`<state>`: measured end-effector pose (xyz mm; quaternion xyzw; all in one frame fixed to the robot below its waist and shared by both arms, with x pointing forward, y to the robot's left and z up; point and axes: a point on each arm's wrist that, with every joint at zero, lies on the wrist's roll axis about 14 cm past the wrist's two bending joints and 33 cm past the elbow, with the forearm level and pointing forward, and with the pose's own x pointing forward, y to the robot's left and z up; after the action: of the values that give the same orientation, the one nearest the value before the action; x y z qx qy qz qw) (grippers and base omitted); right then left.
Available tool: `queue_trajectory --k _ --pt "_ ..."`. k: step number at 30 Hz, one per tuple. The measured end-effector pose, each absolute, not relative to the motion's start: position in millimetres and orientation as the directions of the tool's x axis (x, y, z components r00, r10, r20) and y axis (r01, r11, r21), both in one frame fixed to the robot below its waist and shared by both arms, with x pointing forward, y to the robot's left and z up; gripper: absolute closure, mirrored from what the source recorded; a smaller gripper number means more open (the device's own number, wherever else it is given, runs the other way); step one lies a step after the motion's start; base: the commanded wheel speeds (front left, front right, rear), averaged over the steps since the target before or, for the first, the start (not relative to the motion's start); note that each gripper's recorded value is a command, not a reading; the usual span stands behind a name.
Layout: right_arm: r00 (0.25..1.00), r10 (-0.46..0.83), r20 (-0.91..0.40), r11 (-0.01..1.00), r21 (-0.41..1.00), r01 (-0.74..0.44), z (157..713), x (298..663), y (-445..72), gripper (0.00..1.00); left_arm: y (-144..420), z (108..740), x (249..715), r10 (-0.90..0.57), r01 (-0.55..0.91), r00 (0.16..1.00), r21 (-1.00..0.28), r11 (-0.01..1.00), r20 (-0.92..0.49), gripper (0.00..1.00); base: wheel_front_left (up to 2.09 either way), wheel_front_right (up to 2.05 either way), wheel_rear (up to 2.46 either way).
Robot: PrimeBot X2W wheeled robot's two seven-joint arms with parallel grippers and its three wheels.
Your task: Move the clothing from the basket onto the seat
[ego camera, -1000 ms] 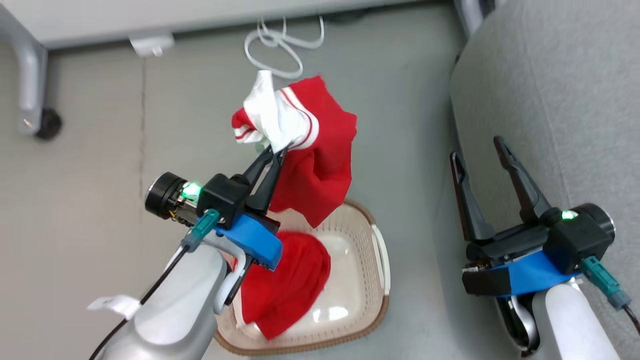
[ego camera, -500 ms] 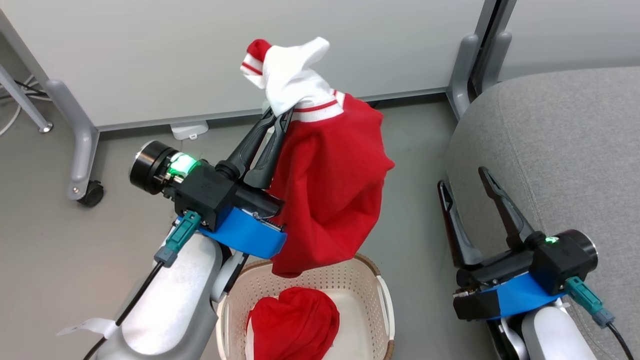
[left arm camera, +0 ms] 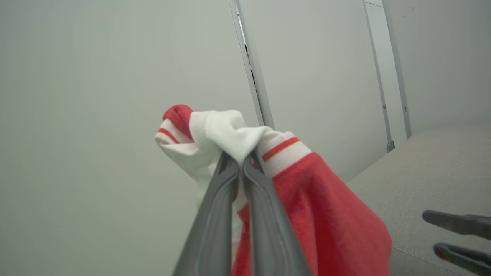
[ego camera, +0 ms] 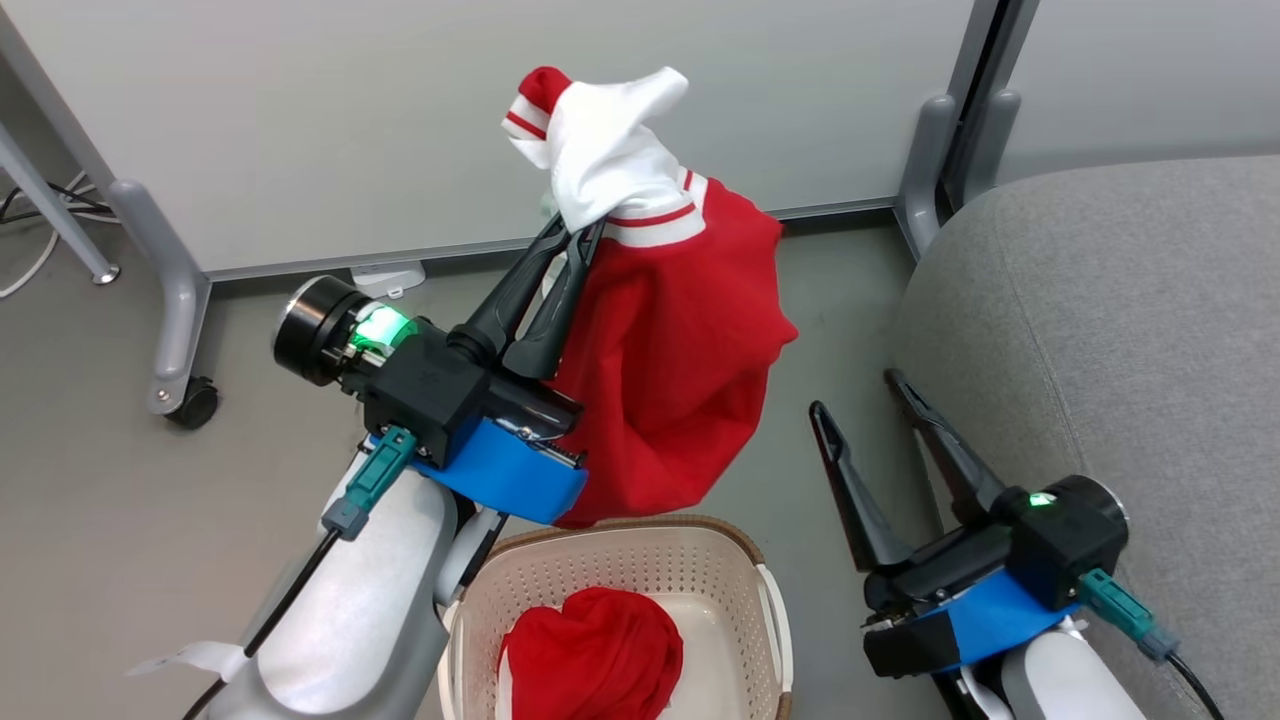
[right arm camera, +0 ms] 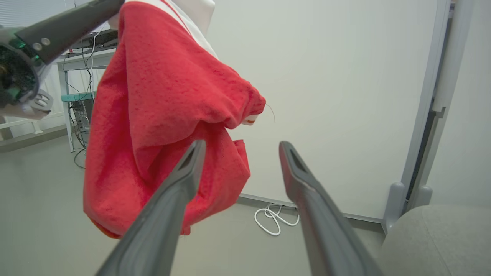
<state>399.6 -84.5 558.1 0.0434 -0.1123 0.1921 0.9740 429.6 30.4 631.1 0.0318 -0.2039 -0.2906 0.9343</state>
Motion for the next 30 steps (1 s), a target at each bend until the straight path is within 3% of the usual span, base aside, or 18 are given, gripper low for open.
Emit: queue_trajectory --k 10,24,25,26,30 --pt "0.823 0.521 0.226 0.823 0.124 -0.555 556.1 403.4 -28.0 0.00 27.8 630.8 426.1 -0.558 0.533 0.746 0.177 0.827 0.363 1.00 0.00 0.00 0.00" --pt "0.748 0.608 0.268 0.737 0.159 -0.657 574.1 414.0 11.8 0.00 17.8 626.6 417.1 -0.583 0.559 0.732 0.178 0.810 0.353 1.00 0.00 0.00 0.00" --pt "0.747 0.610 0.265 0.739 0.152 -0.657 573.6 414.3 12.7 0.60 17.5 627.4 416.3 -0.583 0.559 0.731 0.178 0.810 0.355 1.00 0.00 0.00 0.00" --pt "0.746 0.612 0.262 0.738 0.148 -0.658 572.9 414.3 14.0 1.00 17.1 627.9 415.4 -0.584 0.560 0.730 0.179 0.809 0.356 1.00 0.00 0.00 0.00" --pt "0.743 0.619 0.255 0.735 0.148 -0.662 571.0 412.6 18.0 1.00 17.1 629.9 413.3 -0.584 0.559 0.728 0.183 0.809 0.359 1.00 0.00 0.00 0.00"
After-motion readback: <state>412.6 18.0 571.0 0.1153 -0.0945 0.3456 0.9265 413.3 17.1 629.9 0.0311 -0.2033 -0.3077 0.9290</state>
